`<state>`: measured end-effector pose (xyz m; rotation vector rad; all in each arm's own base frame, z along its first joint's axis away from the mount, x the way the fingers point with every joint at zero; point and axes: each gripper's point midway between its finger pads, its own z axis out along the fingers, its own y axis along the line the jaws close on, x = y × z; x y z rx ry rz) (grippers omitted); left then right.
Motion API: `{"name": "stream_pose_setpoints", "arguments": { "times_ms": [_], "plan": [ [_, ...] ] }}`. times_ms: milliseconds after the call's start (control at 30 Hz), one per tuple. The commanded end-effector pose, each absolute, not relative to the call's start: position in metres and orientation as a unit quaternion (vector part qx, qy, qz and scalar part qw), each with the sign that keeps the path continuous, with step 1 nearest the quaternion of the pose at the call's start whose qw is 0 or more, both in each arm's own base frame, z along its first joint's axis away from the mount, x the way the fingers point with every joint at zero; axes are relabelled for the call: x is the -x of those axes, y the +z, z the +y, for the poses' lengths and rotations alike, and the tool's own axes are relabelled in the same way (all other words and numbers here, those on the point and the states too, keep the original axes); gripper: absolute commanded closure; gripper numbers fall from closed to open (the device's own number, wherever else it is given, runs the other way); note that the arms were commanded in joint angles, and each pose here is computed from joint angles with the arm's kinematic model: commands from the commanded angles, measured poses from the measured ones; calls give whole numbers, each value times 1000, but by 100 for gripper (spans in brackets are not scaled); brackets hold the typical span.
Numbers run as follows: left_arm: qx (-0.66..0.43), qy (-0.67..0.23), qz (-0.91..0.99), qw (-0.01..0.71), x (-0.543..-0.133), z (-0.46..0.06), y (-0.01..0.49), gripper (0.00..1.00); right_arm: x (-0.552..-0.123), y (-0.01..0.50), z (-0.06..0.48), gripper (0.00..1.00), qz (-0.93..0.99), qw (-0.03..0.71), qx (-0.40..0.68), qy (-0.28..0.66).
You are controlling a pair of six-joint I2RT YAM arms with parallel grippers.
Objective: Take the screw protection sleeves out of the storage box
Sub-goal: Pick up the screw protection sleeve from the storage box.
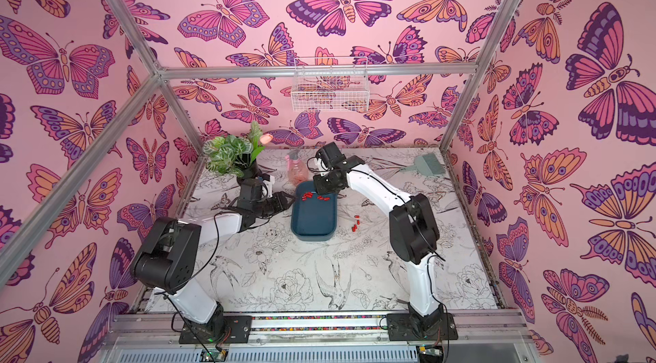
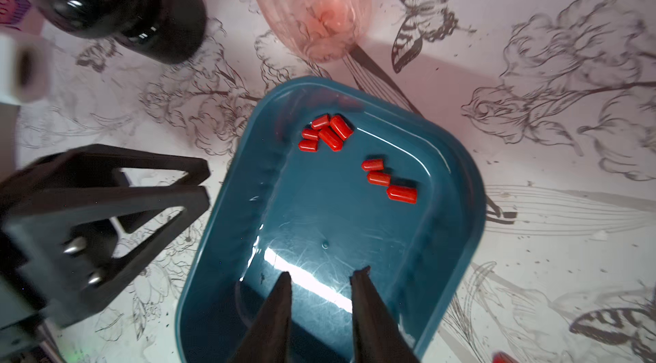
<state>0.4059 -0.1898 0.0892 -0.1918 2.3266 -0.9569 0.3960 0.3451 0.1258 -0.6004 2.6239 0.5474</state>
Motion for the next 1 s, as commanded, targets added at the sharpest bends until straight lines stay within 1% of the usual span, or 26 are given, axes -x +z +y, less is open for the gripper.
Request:
{"name": "stream_pose_setpoints", "arguments": {
  "times_ms": [0,333,633,967],
  "plan": [
    [71,-370,876,301,-404,-190,87,50,-404,122,359,69,933,200,224,200],
    [72,-371,877,297,-404,-190,84,50,-426,71,382,73,933,191,234,198],
    [72,-371,877,298,-405,-191,85,50,-440,51,397,72,928,197,238,208],
    [71,-372,877,295,-405,-191,84,50,-441,36,401,71,929,189,237,212]
  ]
}}
